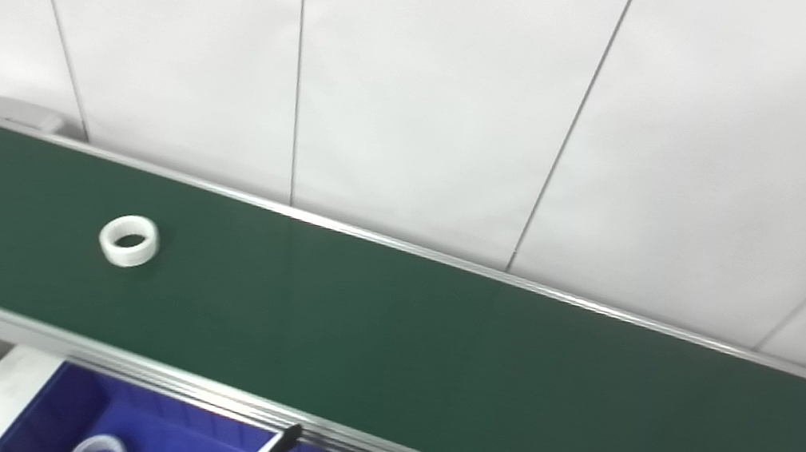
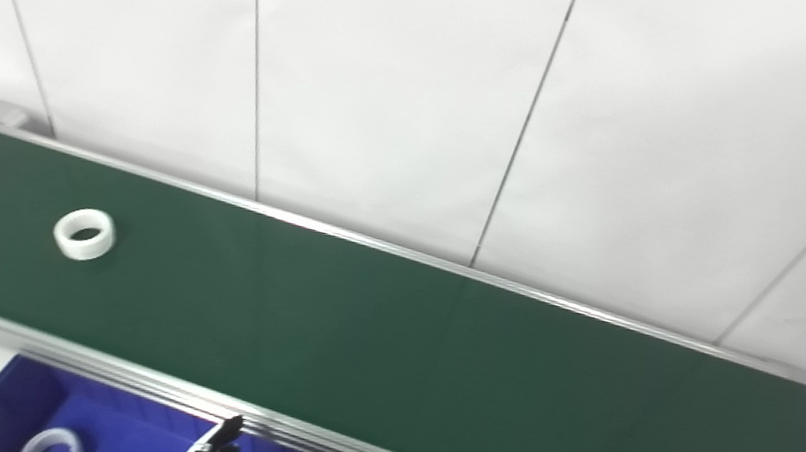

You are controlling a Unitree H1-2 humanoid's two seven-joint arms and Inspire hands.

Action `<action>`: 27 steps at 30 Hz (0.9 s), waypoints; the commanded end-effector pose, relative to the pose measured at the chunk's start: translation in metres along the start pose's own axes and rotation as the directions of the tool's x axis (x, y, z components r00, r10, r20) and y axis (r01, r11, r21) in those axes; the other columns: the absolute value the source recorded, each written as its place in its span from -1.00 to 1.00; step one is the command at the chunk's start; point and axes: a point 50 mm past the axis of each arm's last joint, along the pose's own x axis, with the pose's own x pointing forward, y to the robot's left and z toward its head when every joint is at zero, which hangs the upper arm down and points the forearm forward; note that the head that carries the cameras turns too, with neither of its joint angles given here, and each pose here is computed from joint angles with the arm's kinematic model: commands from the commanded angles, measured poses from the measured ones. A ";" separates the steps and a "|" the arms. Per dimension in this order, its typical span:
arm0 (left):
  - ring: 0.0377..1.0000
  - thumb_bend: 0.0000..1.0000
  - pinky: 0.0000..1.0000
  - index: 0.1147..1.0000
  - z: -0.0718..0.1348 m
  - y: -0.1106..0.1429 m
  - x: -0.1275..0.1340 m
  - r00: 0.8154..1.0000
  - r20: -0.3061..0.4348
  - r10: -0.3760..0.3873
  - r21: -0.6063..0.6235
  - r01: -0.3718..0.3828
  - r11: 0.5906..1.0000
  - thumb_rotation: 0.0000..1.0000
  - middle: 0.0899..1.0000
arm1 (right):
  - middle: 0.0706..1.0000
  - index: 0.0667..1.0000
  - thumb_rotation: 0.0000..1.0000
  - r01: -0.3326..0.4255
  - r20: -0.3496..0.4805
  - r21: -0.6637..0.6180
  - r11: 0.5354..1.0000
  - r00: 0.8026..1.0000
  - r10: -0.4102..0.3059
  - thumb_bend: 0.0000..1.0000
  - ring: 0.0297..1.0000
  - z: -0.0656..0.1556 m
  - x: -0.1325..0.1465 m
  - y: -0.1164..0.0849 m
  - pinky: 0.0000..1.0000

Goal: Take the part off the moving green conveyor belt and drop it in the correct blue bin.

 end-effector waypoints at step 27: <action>0.36 0.88 0.19 0.65 0.129 0.053 0.060 0.901 0.434 0.024 0.155 -0.101 0.983 -0.43 0.54 | 1.00 1.00 1.00 -0.043 0.077 0.050 0.998 0.996 0.039 0.36 1.00 0.020 0.013 0.008 1.00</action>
